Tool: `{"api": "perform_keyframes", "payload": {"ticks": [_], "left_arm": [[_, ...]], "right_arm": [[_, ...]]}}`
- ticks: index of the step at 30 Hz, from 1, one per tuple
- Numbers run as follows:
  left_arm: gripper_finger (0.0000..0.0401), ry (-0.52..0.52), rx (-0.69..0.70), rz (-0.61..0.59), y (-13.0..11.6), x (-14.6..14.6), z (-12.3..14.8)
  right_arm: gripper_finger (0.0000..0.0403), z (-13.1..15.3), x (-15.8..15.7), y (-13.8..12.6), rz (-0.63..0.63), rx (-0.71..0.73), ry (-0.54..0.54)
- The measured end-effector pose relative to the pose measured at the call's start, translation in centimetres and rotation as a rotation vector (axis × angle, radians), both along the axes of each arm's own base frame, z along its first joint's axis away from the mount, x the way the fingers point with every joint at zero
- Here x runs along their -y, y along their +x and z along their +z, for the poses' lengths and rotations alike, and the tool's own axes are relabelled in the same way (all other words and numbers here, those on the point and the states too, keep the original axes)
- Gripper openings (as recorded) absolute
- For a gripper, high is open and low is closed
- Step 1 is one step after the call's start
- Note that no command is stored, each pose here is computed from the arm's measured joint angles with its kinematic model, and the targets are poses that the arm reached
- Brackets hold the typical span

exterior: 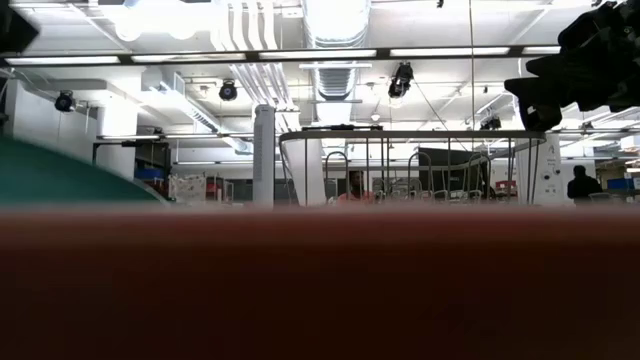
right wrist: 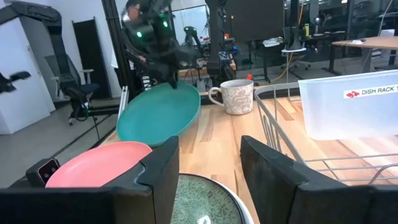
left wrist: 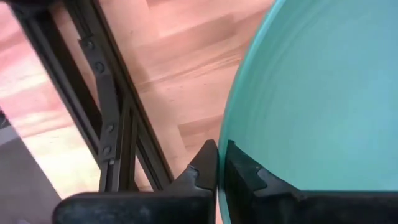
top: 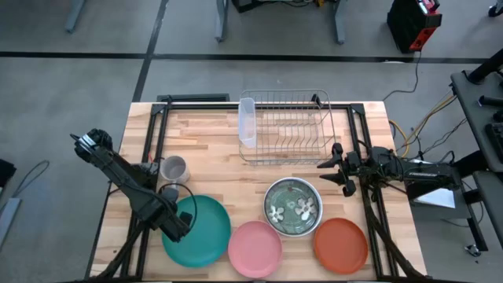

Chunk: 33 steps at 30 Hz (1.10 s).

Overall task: Sort dishes
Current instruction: Put the green plate in the dish rack

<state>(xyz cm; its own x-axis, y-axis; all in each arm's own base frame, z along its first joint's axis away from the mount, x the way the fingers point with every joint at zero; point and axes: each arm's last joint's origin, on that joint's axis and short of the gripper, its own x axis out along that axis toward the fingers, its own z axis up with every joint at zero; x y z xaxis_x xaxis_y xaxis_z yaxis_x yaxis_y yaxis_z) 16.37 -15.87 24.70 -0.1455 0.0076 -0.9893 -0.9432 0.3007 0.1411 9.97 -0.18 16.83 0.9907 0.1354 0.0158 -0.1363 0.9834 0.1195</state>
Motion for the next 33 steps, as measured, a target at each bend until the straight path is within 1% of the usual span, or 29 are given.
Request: {"api": "perform_keyframes", "payload": {"ticks": [3, 5, 7, 10, 14, 16, 17, 19, 22, 24, 27, 29, 30, 33], "left_arm": [[0.0, 0.053, -0.013, -0.002, 0.8, 0.7, 2.7], [0.0, 0.063, -0.02, -0.004, 1.5, 1.4, 4.5], [0.0, 0.039, 0.051, -0.035, 2.4, 2.1, 5.8], [0.0, 0.081, 0.185, -0.083, 3.7, 3.0, 7.6], [0.0, 0.158, 0.368, -0.205, 5.8, 4.3, 9.9], [0.0, 0.244, 0.49, -0.281, 6.7, 4.3, 11.6], [0.0, 0.302, 0.557, -0.312, 7.1, 4.2, 12.5], [0.0, 0.442, 0.681, -0.35, 8.1, 3.7, 14.4], [0.0, 0.651, 0.787, -0.405, 9.5, 2.8, 16.9], [0.0, 0.792, 0.814, -0.431, 10.3, 1.8, 18.5], [0.0, 0.943, 0.822, -0.413, 11.5, -0.3, 20.8], [0.0, 1.055, 0.786, -0.401, 12.7, -2.0, 21.3], [0.0, 1.087, 0.77, -0.398, 13.1, -2.8, 21.4], [0.0, 1.128, 0.699, -0.372, 14.1, -5.6, 21.5]], "right_arm": [[0.0163, 0.0, 0.0, 0.0, 0.0, 0.002, -0.011], [0.0161, 0.0, 0.0, 0.0, 0.0, 0.002, -0.013], [0.0158, 0.0, 0.0, 0.0, 0.0, 0.002, -0.013], [0.0155, 0.0, 0.0, 0.0, -0.001, 0.002, -0.013], [0.0153, 0.0, 0.0, 0.0, -0.002, 0.004, -0.025], [0.0155, 0.0, 0.0, 0.0, -0.002, 0.006, -0.036], [0.0156, 0.0, 0.0, 0.0, -0.002, 0.007, -0.044], [0.0159, 0.1, 0.0, 0.0, -0.002, 0.018, -0.045], [0.0159, 0.2, 0.0, 0.0, -0.002, 0.026, -0.033], [0.0157, 0.3, 0.0, 0.0, -0.002, 0.037, -0.031], [0.0151, 0.3, 0.0, 0.0, -0.001, 0.03, -0.01], [0.0147, 0.2, 0.0, 0.0, 0.0, 0.018, 0.005], [0.0146, 0.1, 0.0, 0.0, 0.001, 0.012, 0.006], [0.0143, 0.0, 0.0, 0.0, 0.002, 0.003, 0.007]]}}
